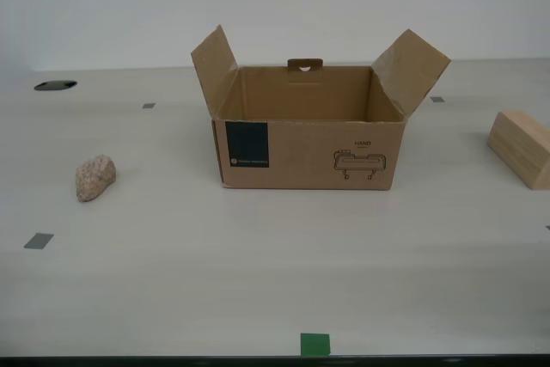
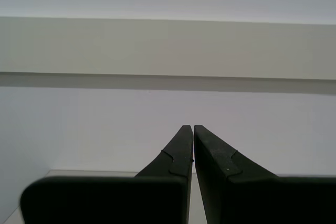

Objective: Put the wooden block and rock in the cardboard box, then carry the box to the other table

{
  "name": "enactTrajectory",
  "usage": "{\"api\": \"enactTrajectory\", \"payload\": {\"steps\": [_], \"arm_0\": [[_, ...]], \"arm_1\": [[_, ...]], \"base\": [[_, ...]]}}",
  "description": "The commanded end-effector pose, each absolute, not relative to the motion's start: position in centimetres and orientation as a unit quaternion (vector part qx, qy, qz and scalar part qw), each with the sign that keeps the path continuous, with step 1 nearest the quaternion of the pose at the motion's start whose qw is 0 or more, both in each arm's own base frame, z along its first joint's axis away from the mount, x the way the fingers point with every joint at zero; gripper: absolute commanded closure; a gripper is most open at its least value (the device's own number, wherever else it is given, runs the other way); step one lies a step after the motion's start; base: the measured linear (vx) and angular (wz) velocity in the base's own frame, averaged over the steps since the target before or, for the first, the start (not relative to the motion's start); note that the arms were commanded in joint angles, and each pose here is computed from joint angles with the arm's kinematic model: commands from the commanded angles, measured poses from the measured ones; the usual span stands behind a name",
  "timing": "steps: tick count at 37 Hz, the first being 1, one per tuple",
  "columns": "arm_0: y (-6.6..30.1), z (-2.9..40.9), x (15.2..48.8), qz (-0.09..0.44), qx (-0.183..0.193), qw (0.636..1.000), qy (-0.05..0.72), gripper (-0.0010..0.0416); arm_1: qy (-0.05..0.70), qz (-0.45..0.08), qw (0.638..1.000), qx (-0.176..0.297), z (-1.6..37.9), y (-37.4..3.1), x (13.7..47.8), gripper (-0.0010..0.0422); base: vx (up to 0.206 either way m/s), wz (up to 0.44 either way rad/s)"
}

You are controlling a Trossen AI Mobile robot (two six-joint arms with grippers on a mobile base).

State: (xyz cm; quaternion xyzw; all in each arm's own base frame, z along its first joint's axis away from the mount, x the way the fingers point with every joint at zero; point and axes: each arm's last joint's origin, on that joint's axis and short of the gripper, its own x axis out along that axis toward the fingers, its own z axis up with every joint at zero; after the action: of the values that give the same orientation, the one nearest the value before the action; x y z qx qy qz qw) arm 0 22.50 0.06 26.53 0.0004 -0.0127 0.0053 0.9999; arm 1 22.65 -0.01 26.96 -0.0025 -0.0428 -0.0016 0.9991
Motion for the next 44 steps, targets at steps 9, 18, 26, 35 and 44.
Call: {"api": "enactTrajectory", "payload": {"steps": [9,18,26,35,44], "arm_0": [[0.05,26.54,22.52,0.006,0.001,1.000,-0.013,0.0406],[0.05,26.53,22.52,0.006,0.001,1.000,-0.012,0.0406],[0.05,26.53,22.52,0.006,0.001,1.000,-0.012,0.0406],[0.05,26.52,22.52,0.006,0.001,1.000,-0.012,0.0406],[0.05,26.13,22.48,0.006,0.001,1.000,0.010,0.0406]], "arm_1": [[-0.046,-0.001,0.999,-0.003,27.04,-0.02,22.66,0.0412],[-0.046,-0.001,0.999,-0.003,27.04,-0.01,22.66,0.0412],[-0.046,-0.001,0.999,-0.003,27.04,-0.02,22.66,0.0412],[-0.047,-0.001,0.999,-0.004,27.16,-0.02,22.68,0.0412],[-0.055,-0.002,0.999,-0.003,27.67,-0.02,22.76,0.0412]], "base": [[0.000,0.000],[0.000,0.000],[0.000,0.000],[0.000,0.000],[0.000,0.000]]}}
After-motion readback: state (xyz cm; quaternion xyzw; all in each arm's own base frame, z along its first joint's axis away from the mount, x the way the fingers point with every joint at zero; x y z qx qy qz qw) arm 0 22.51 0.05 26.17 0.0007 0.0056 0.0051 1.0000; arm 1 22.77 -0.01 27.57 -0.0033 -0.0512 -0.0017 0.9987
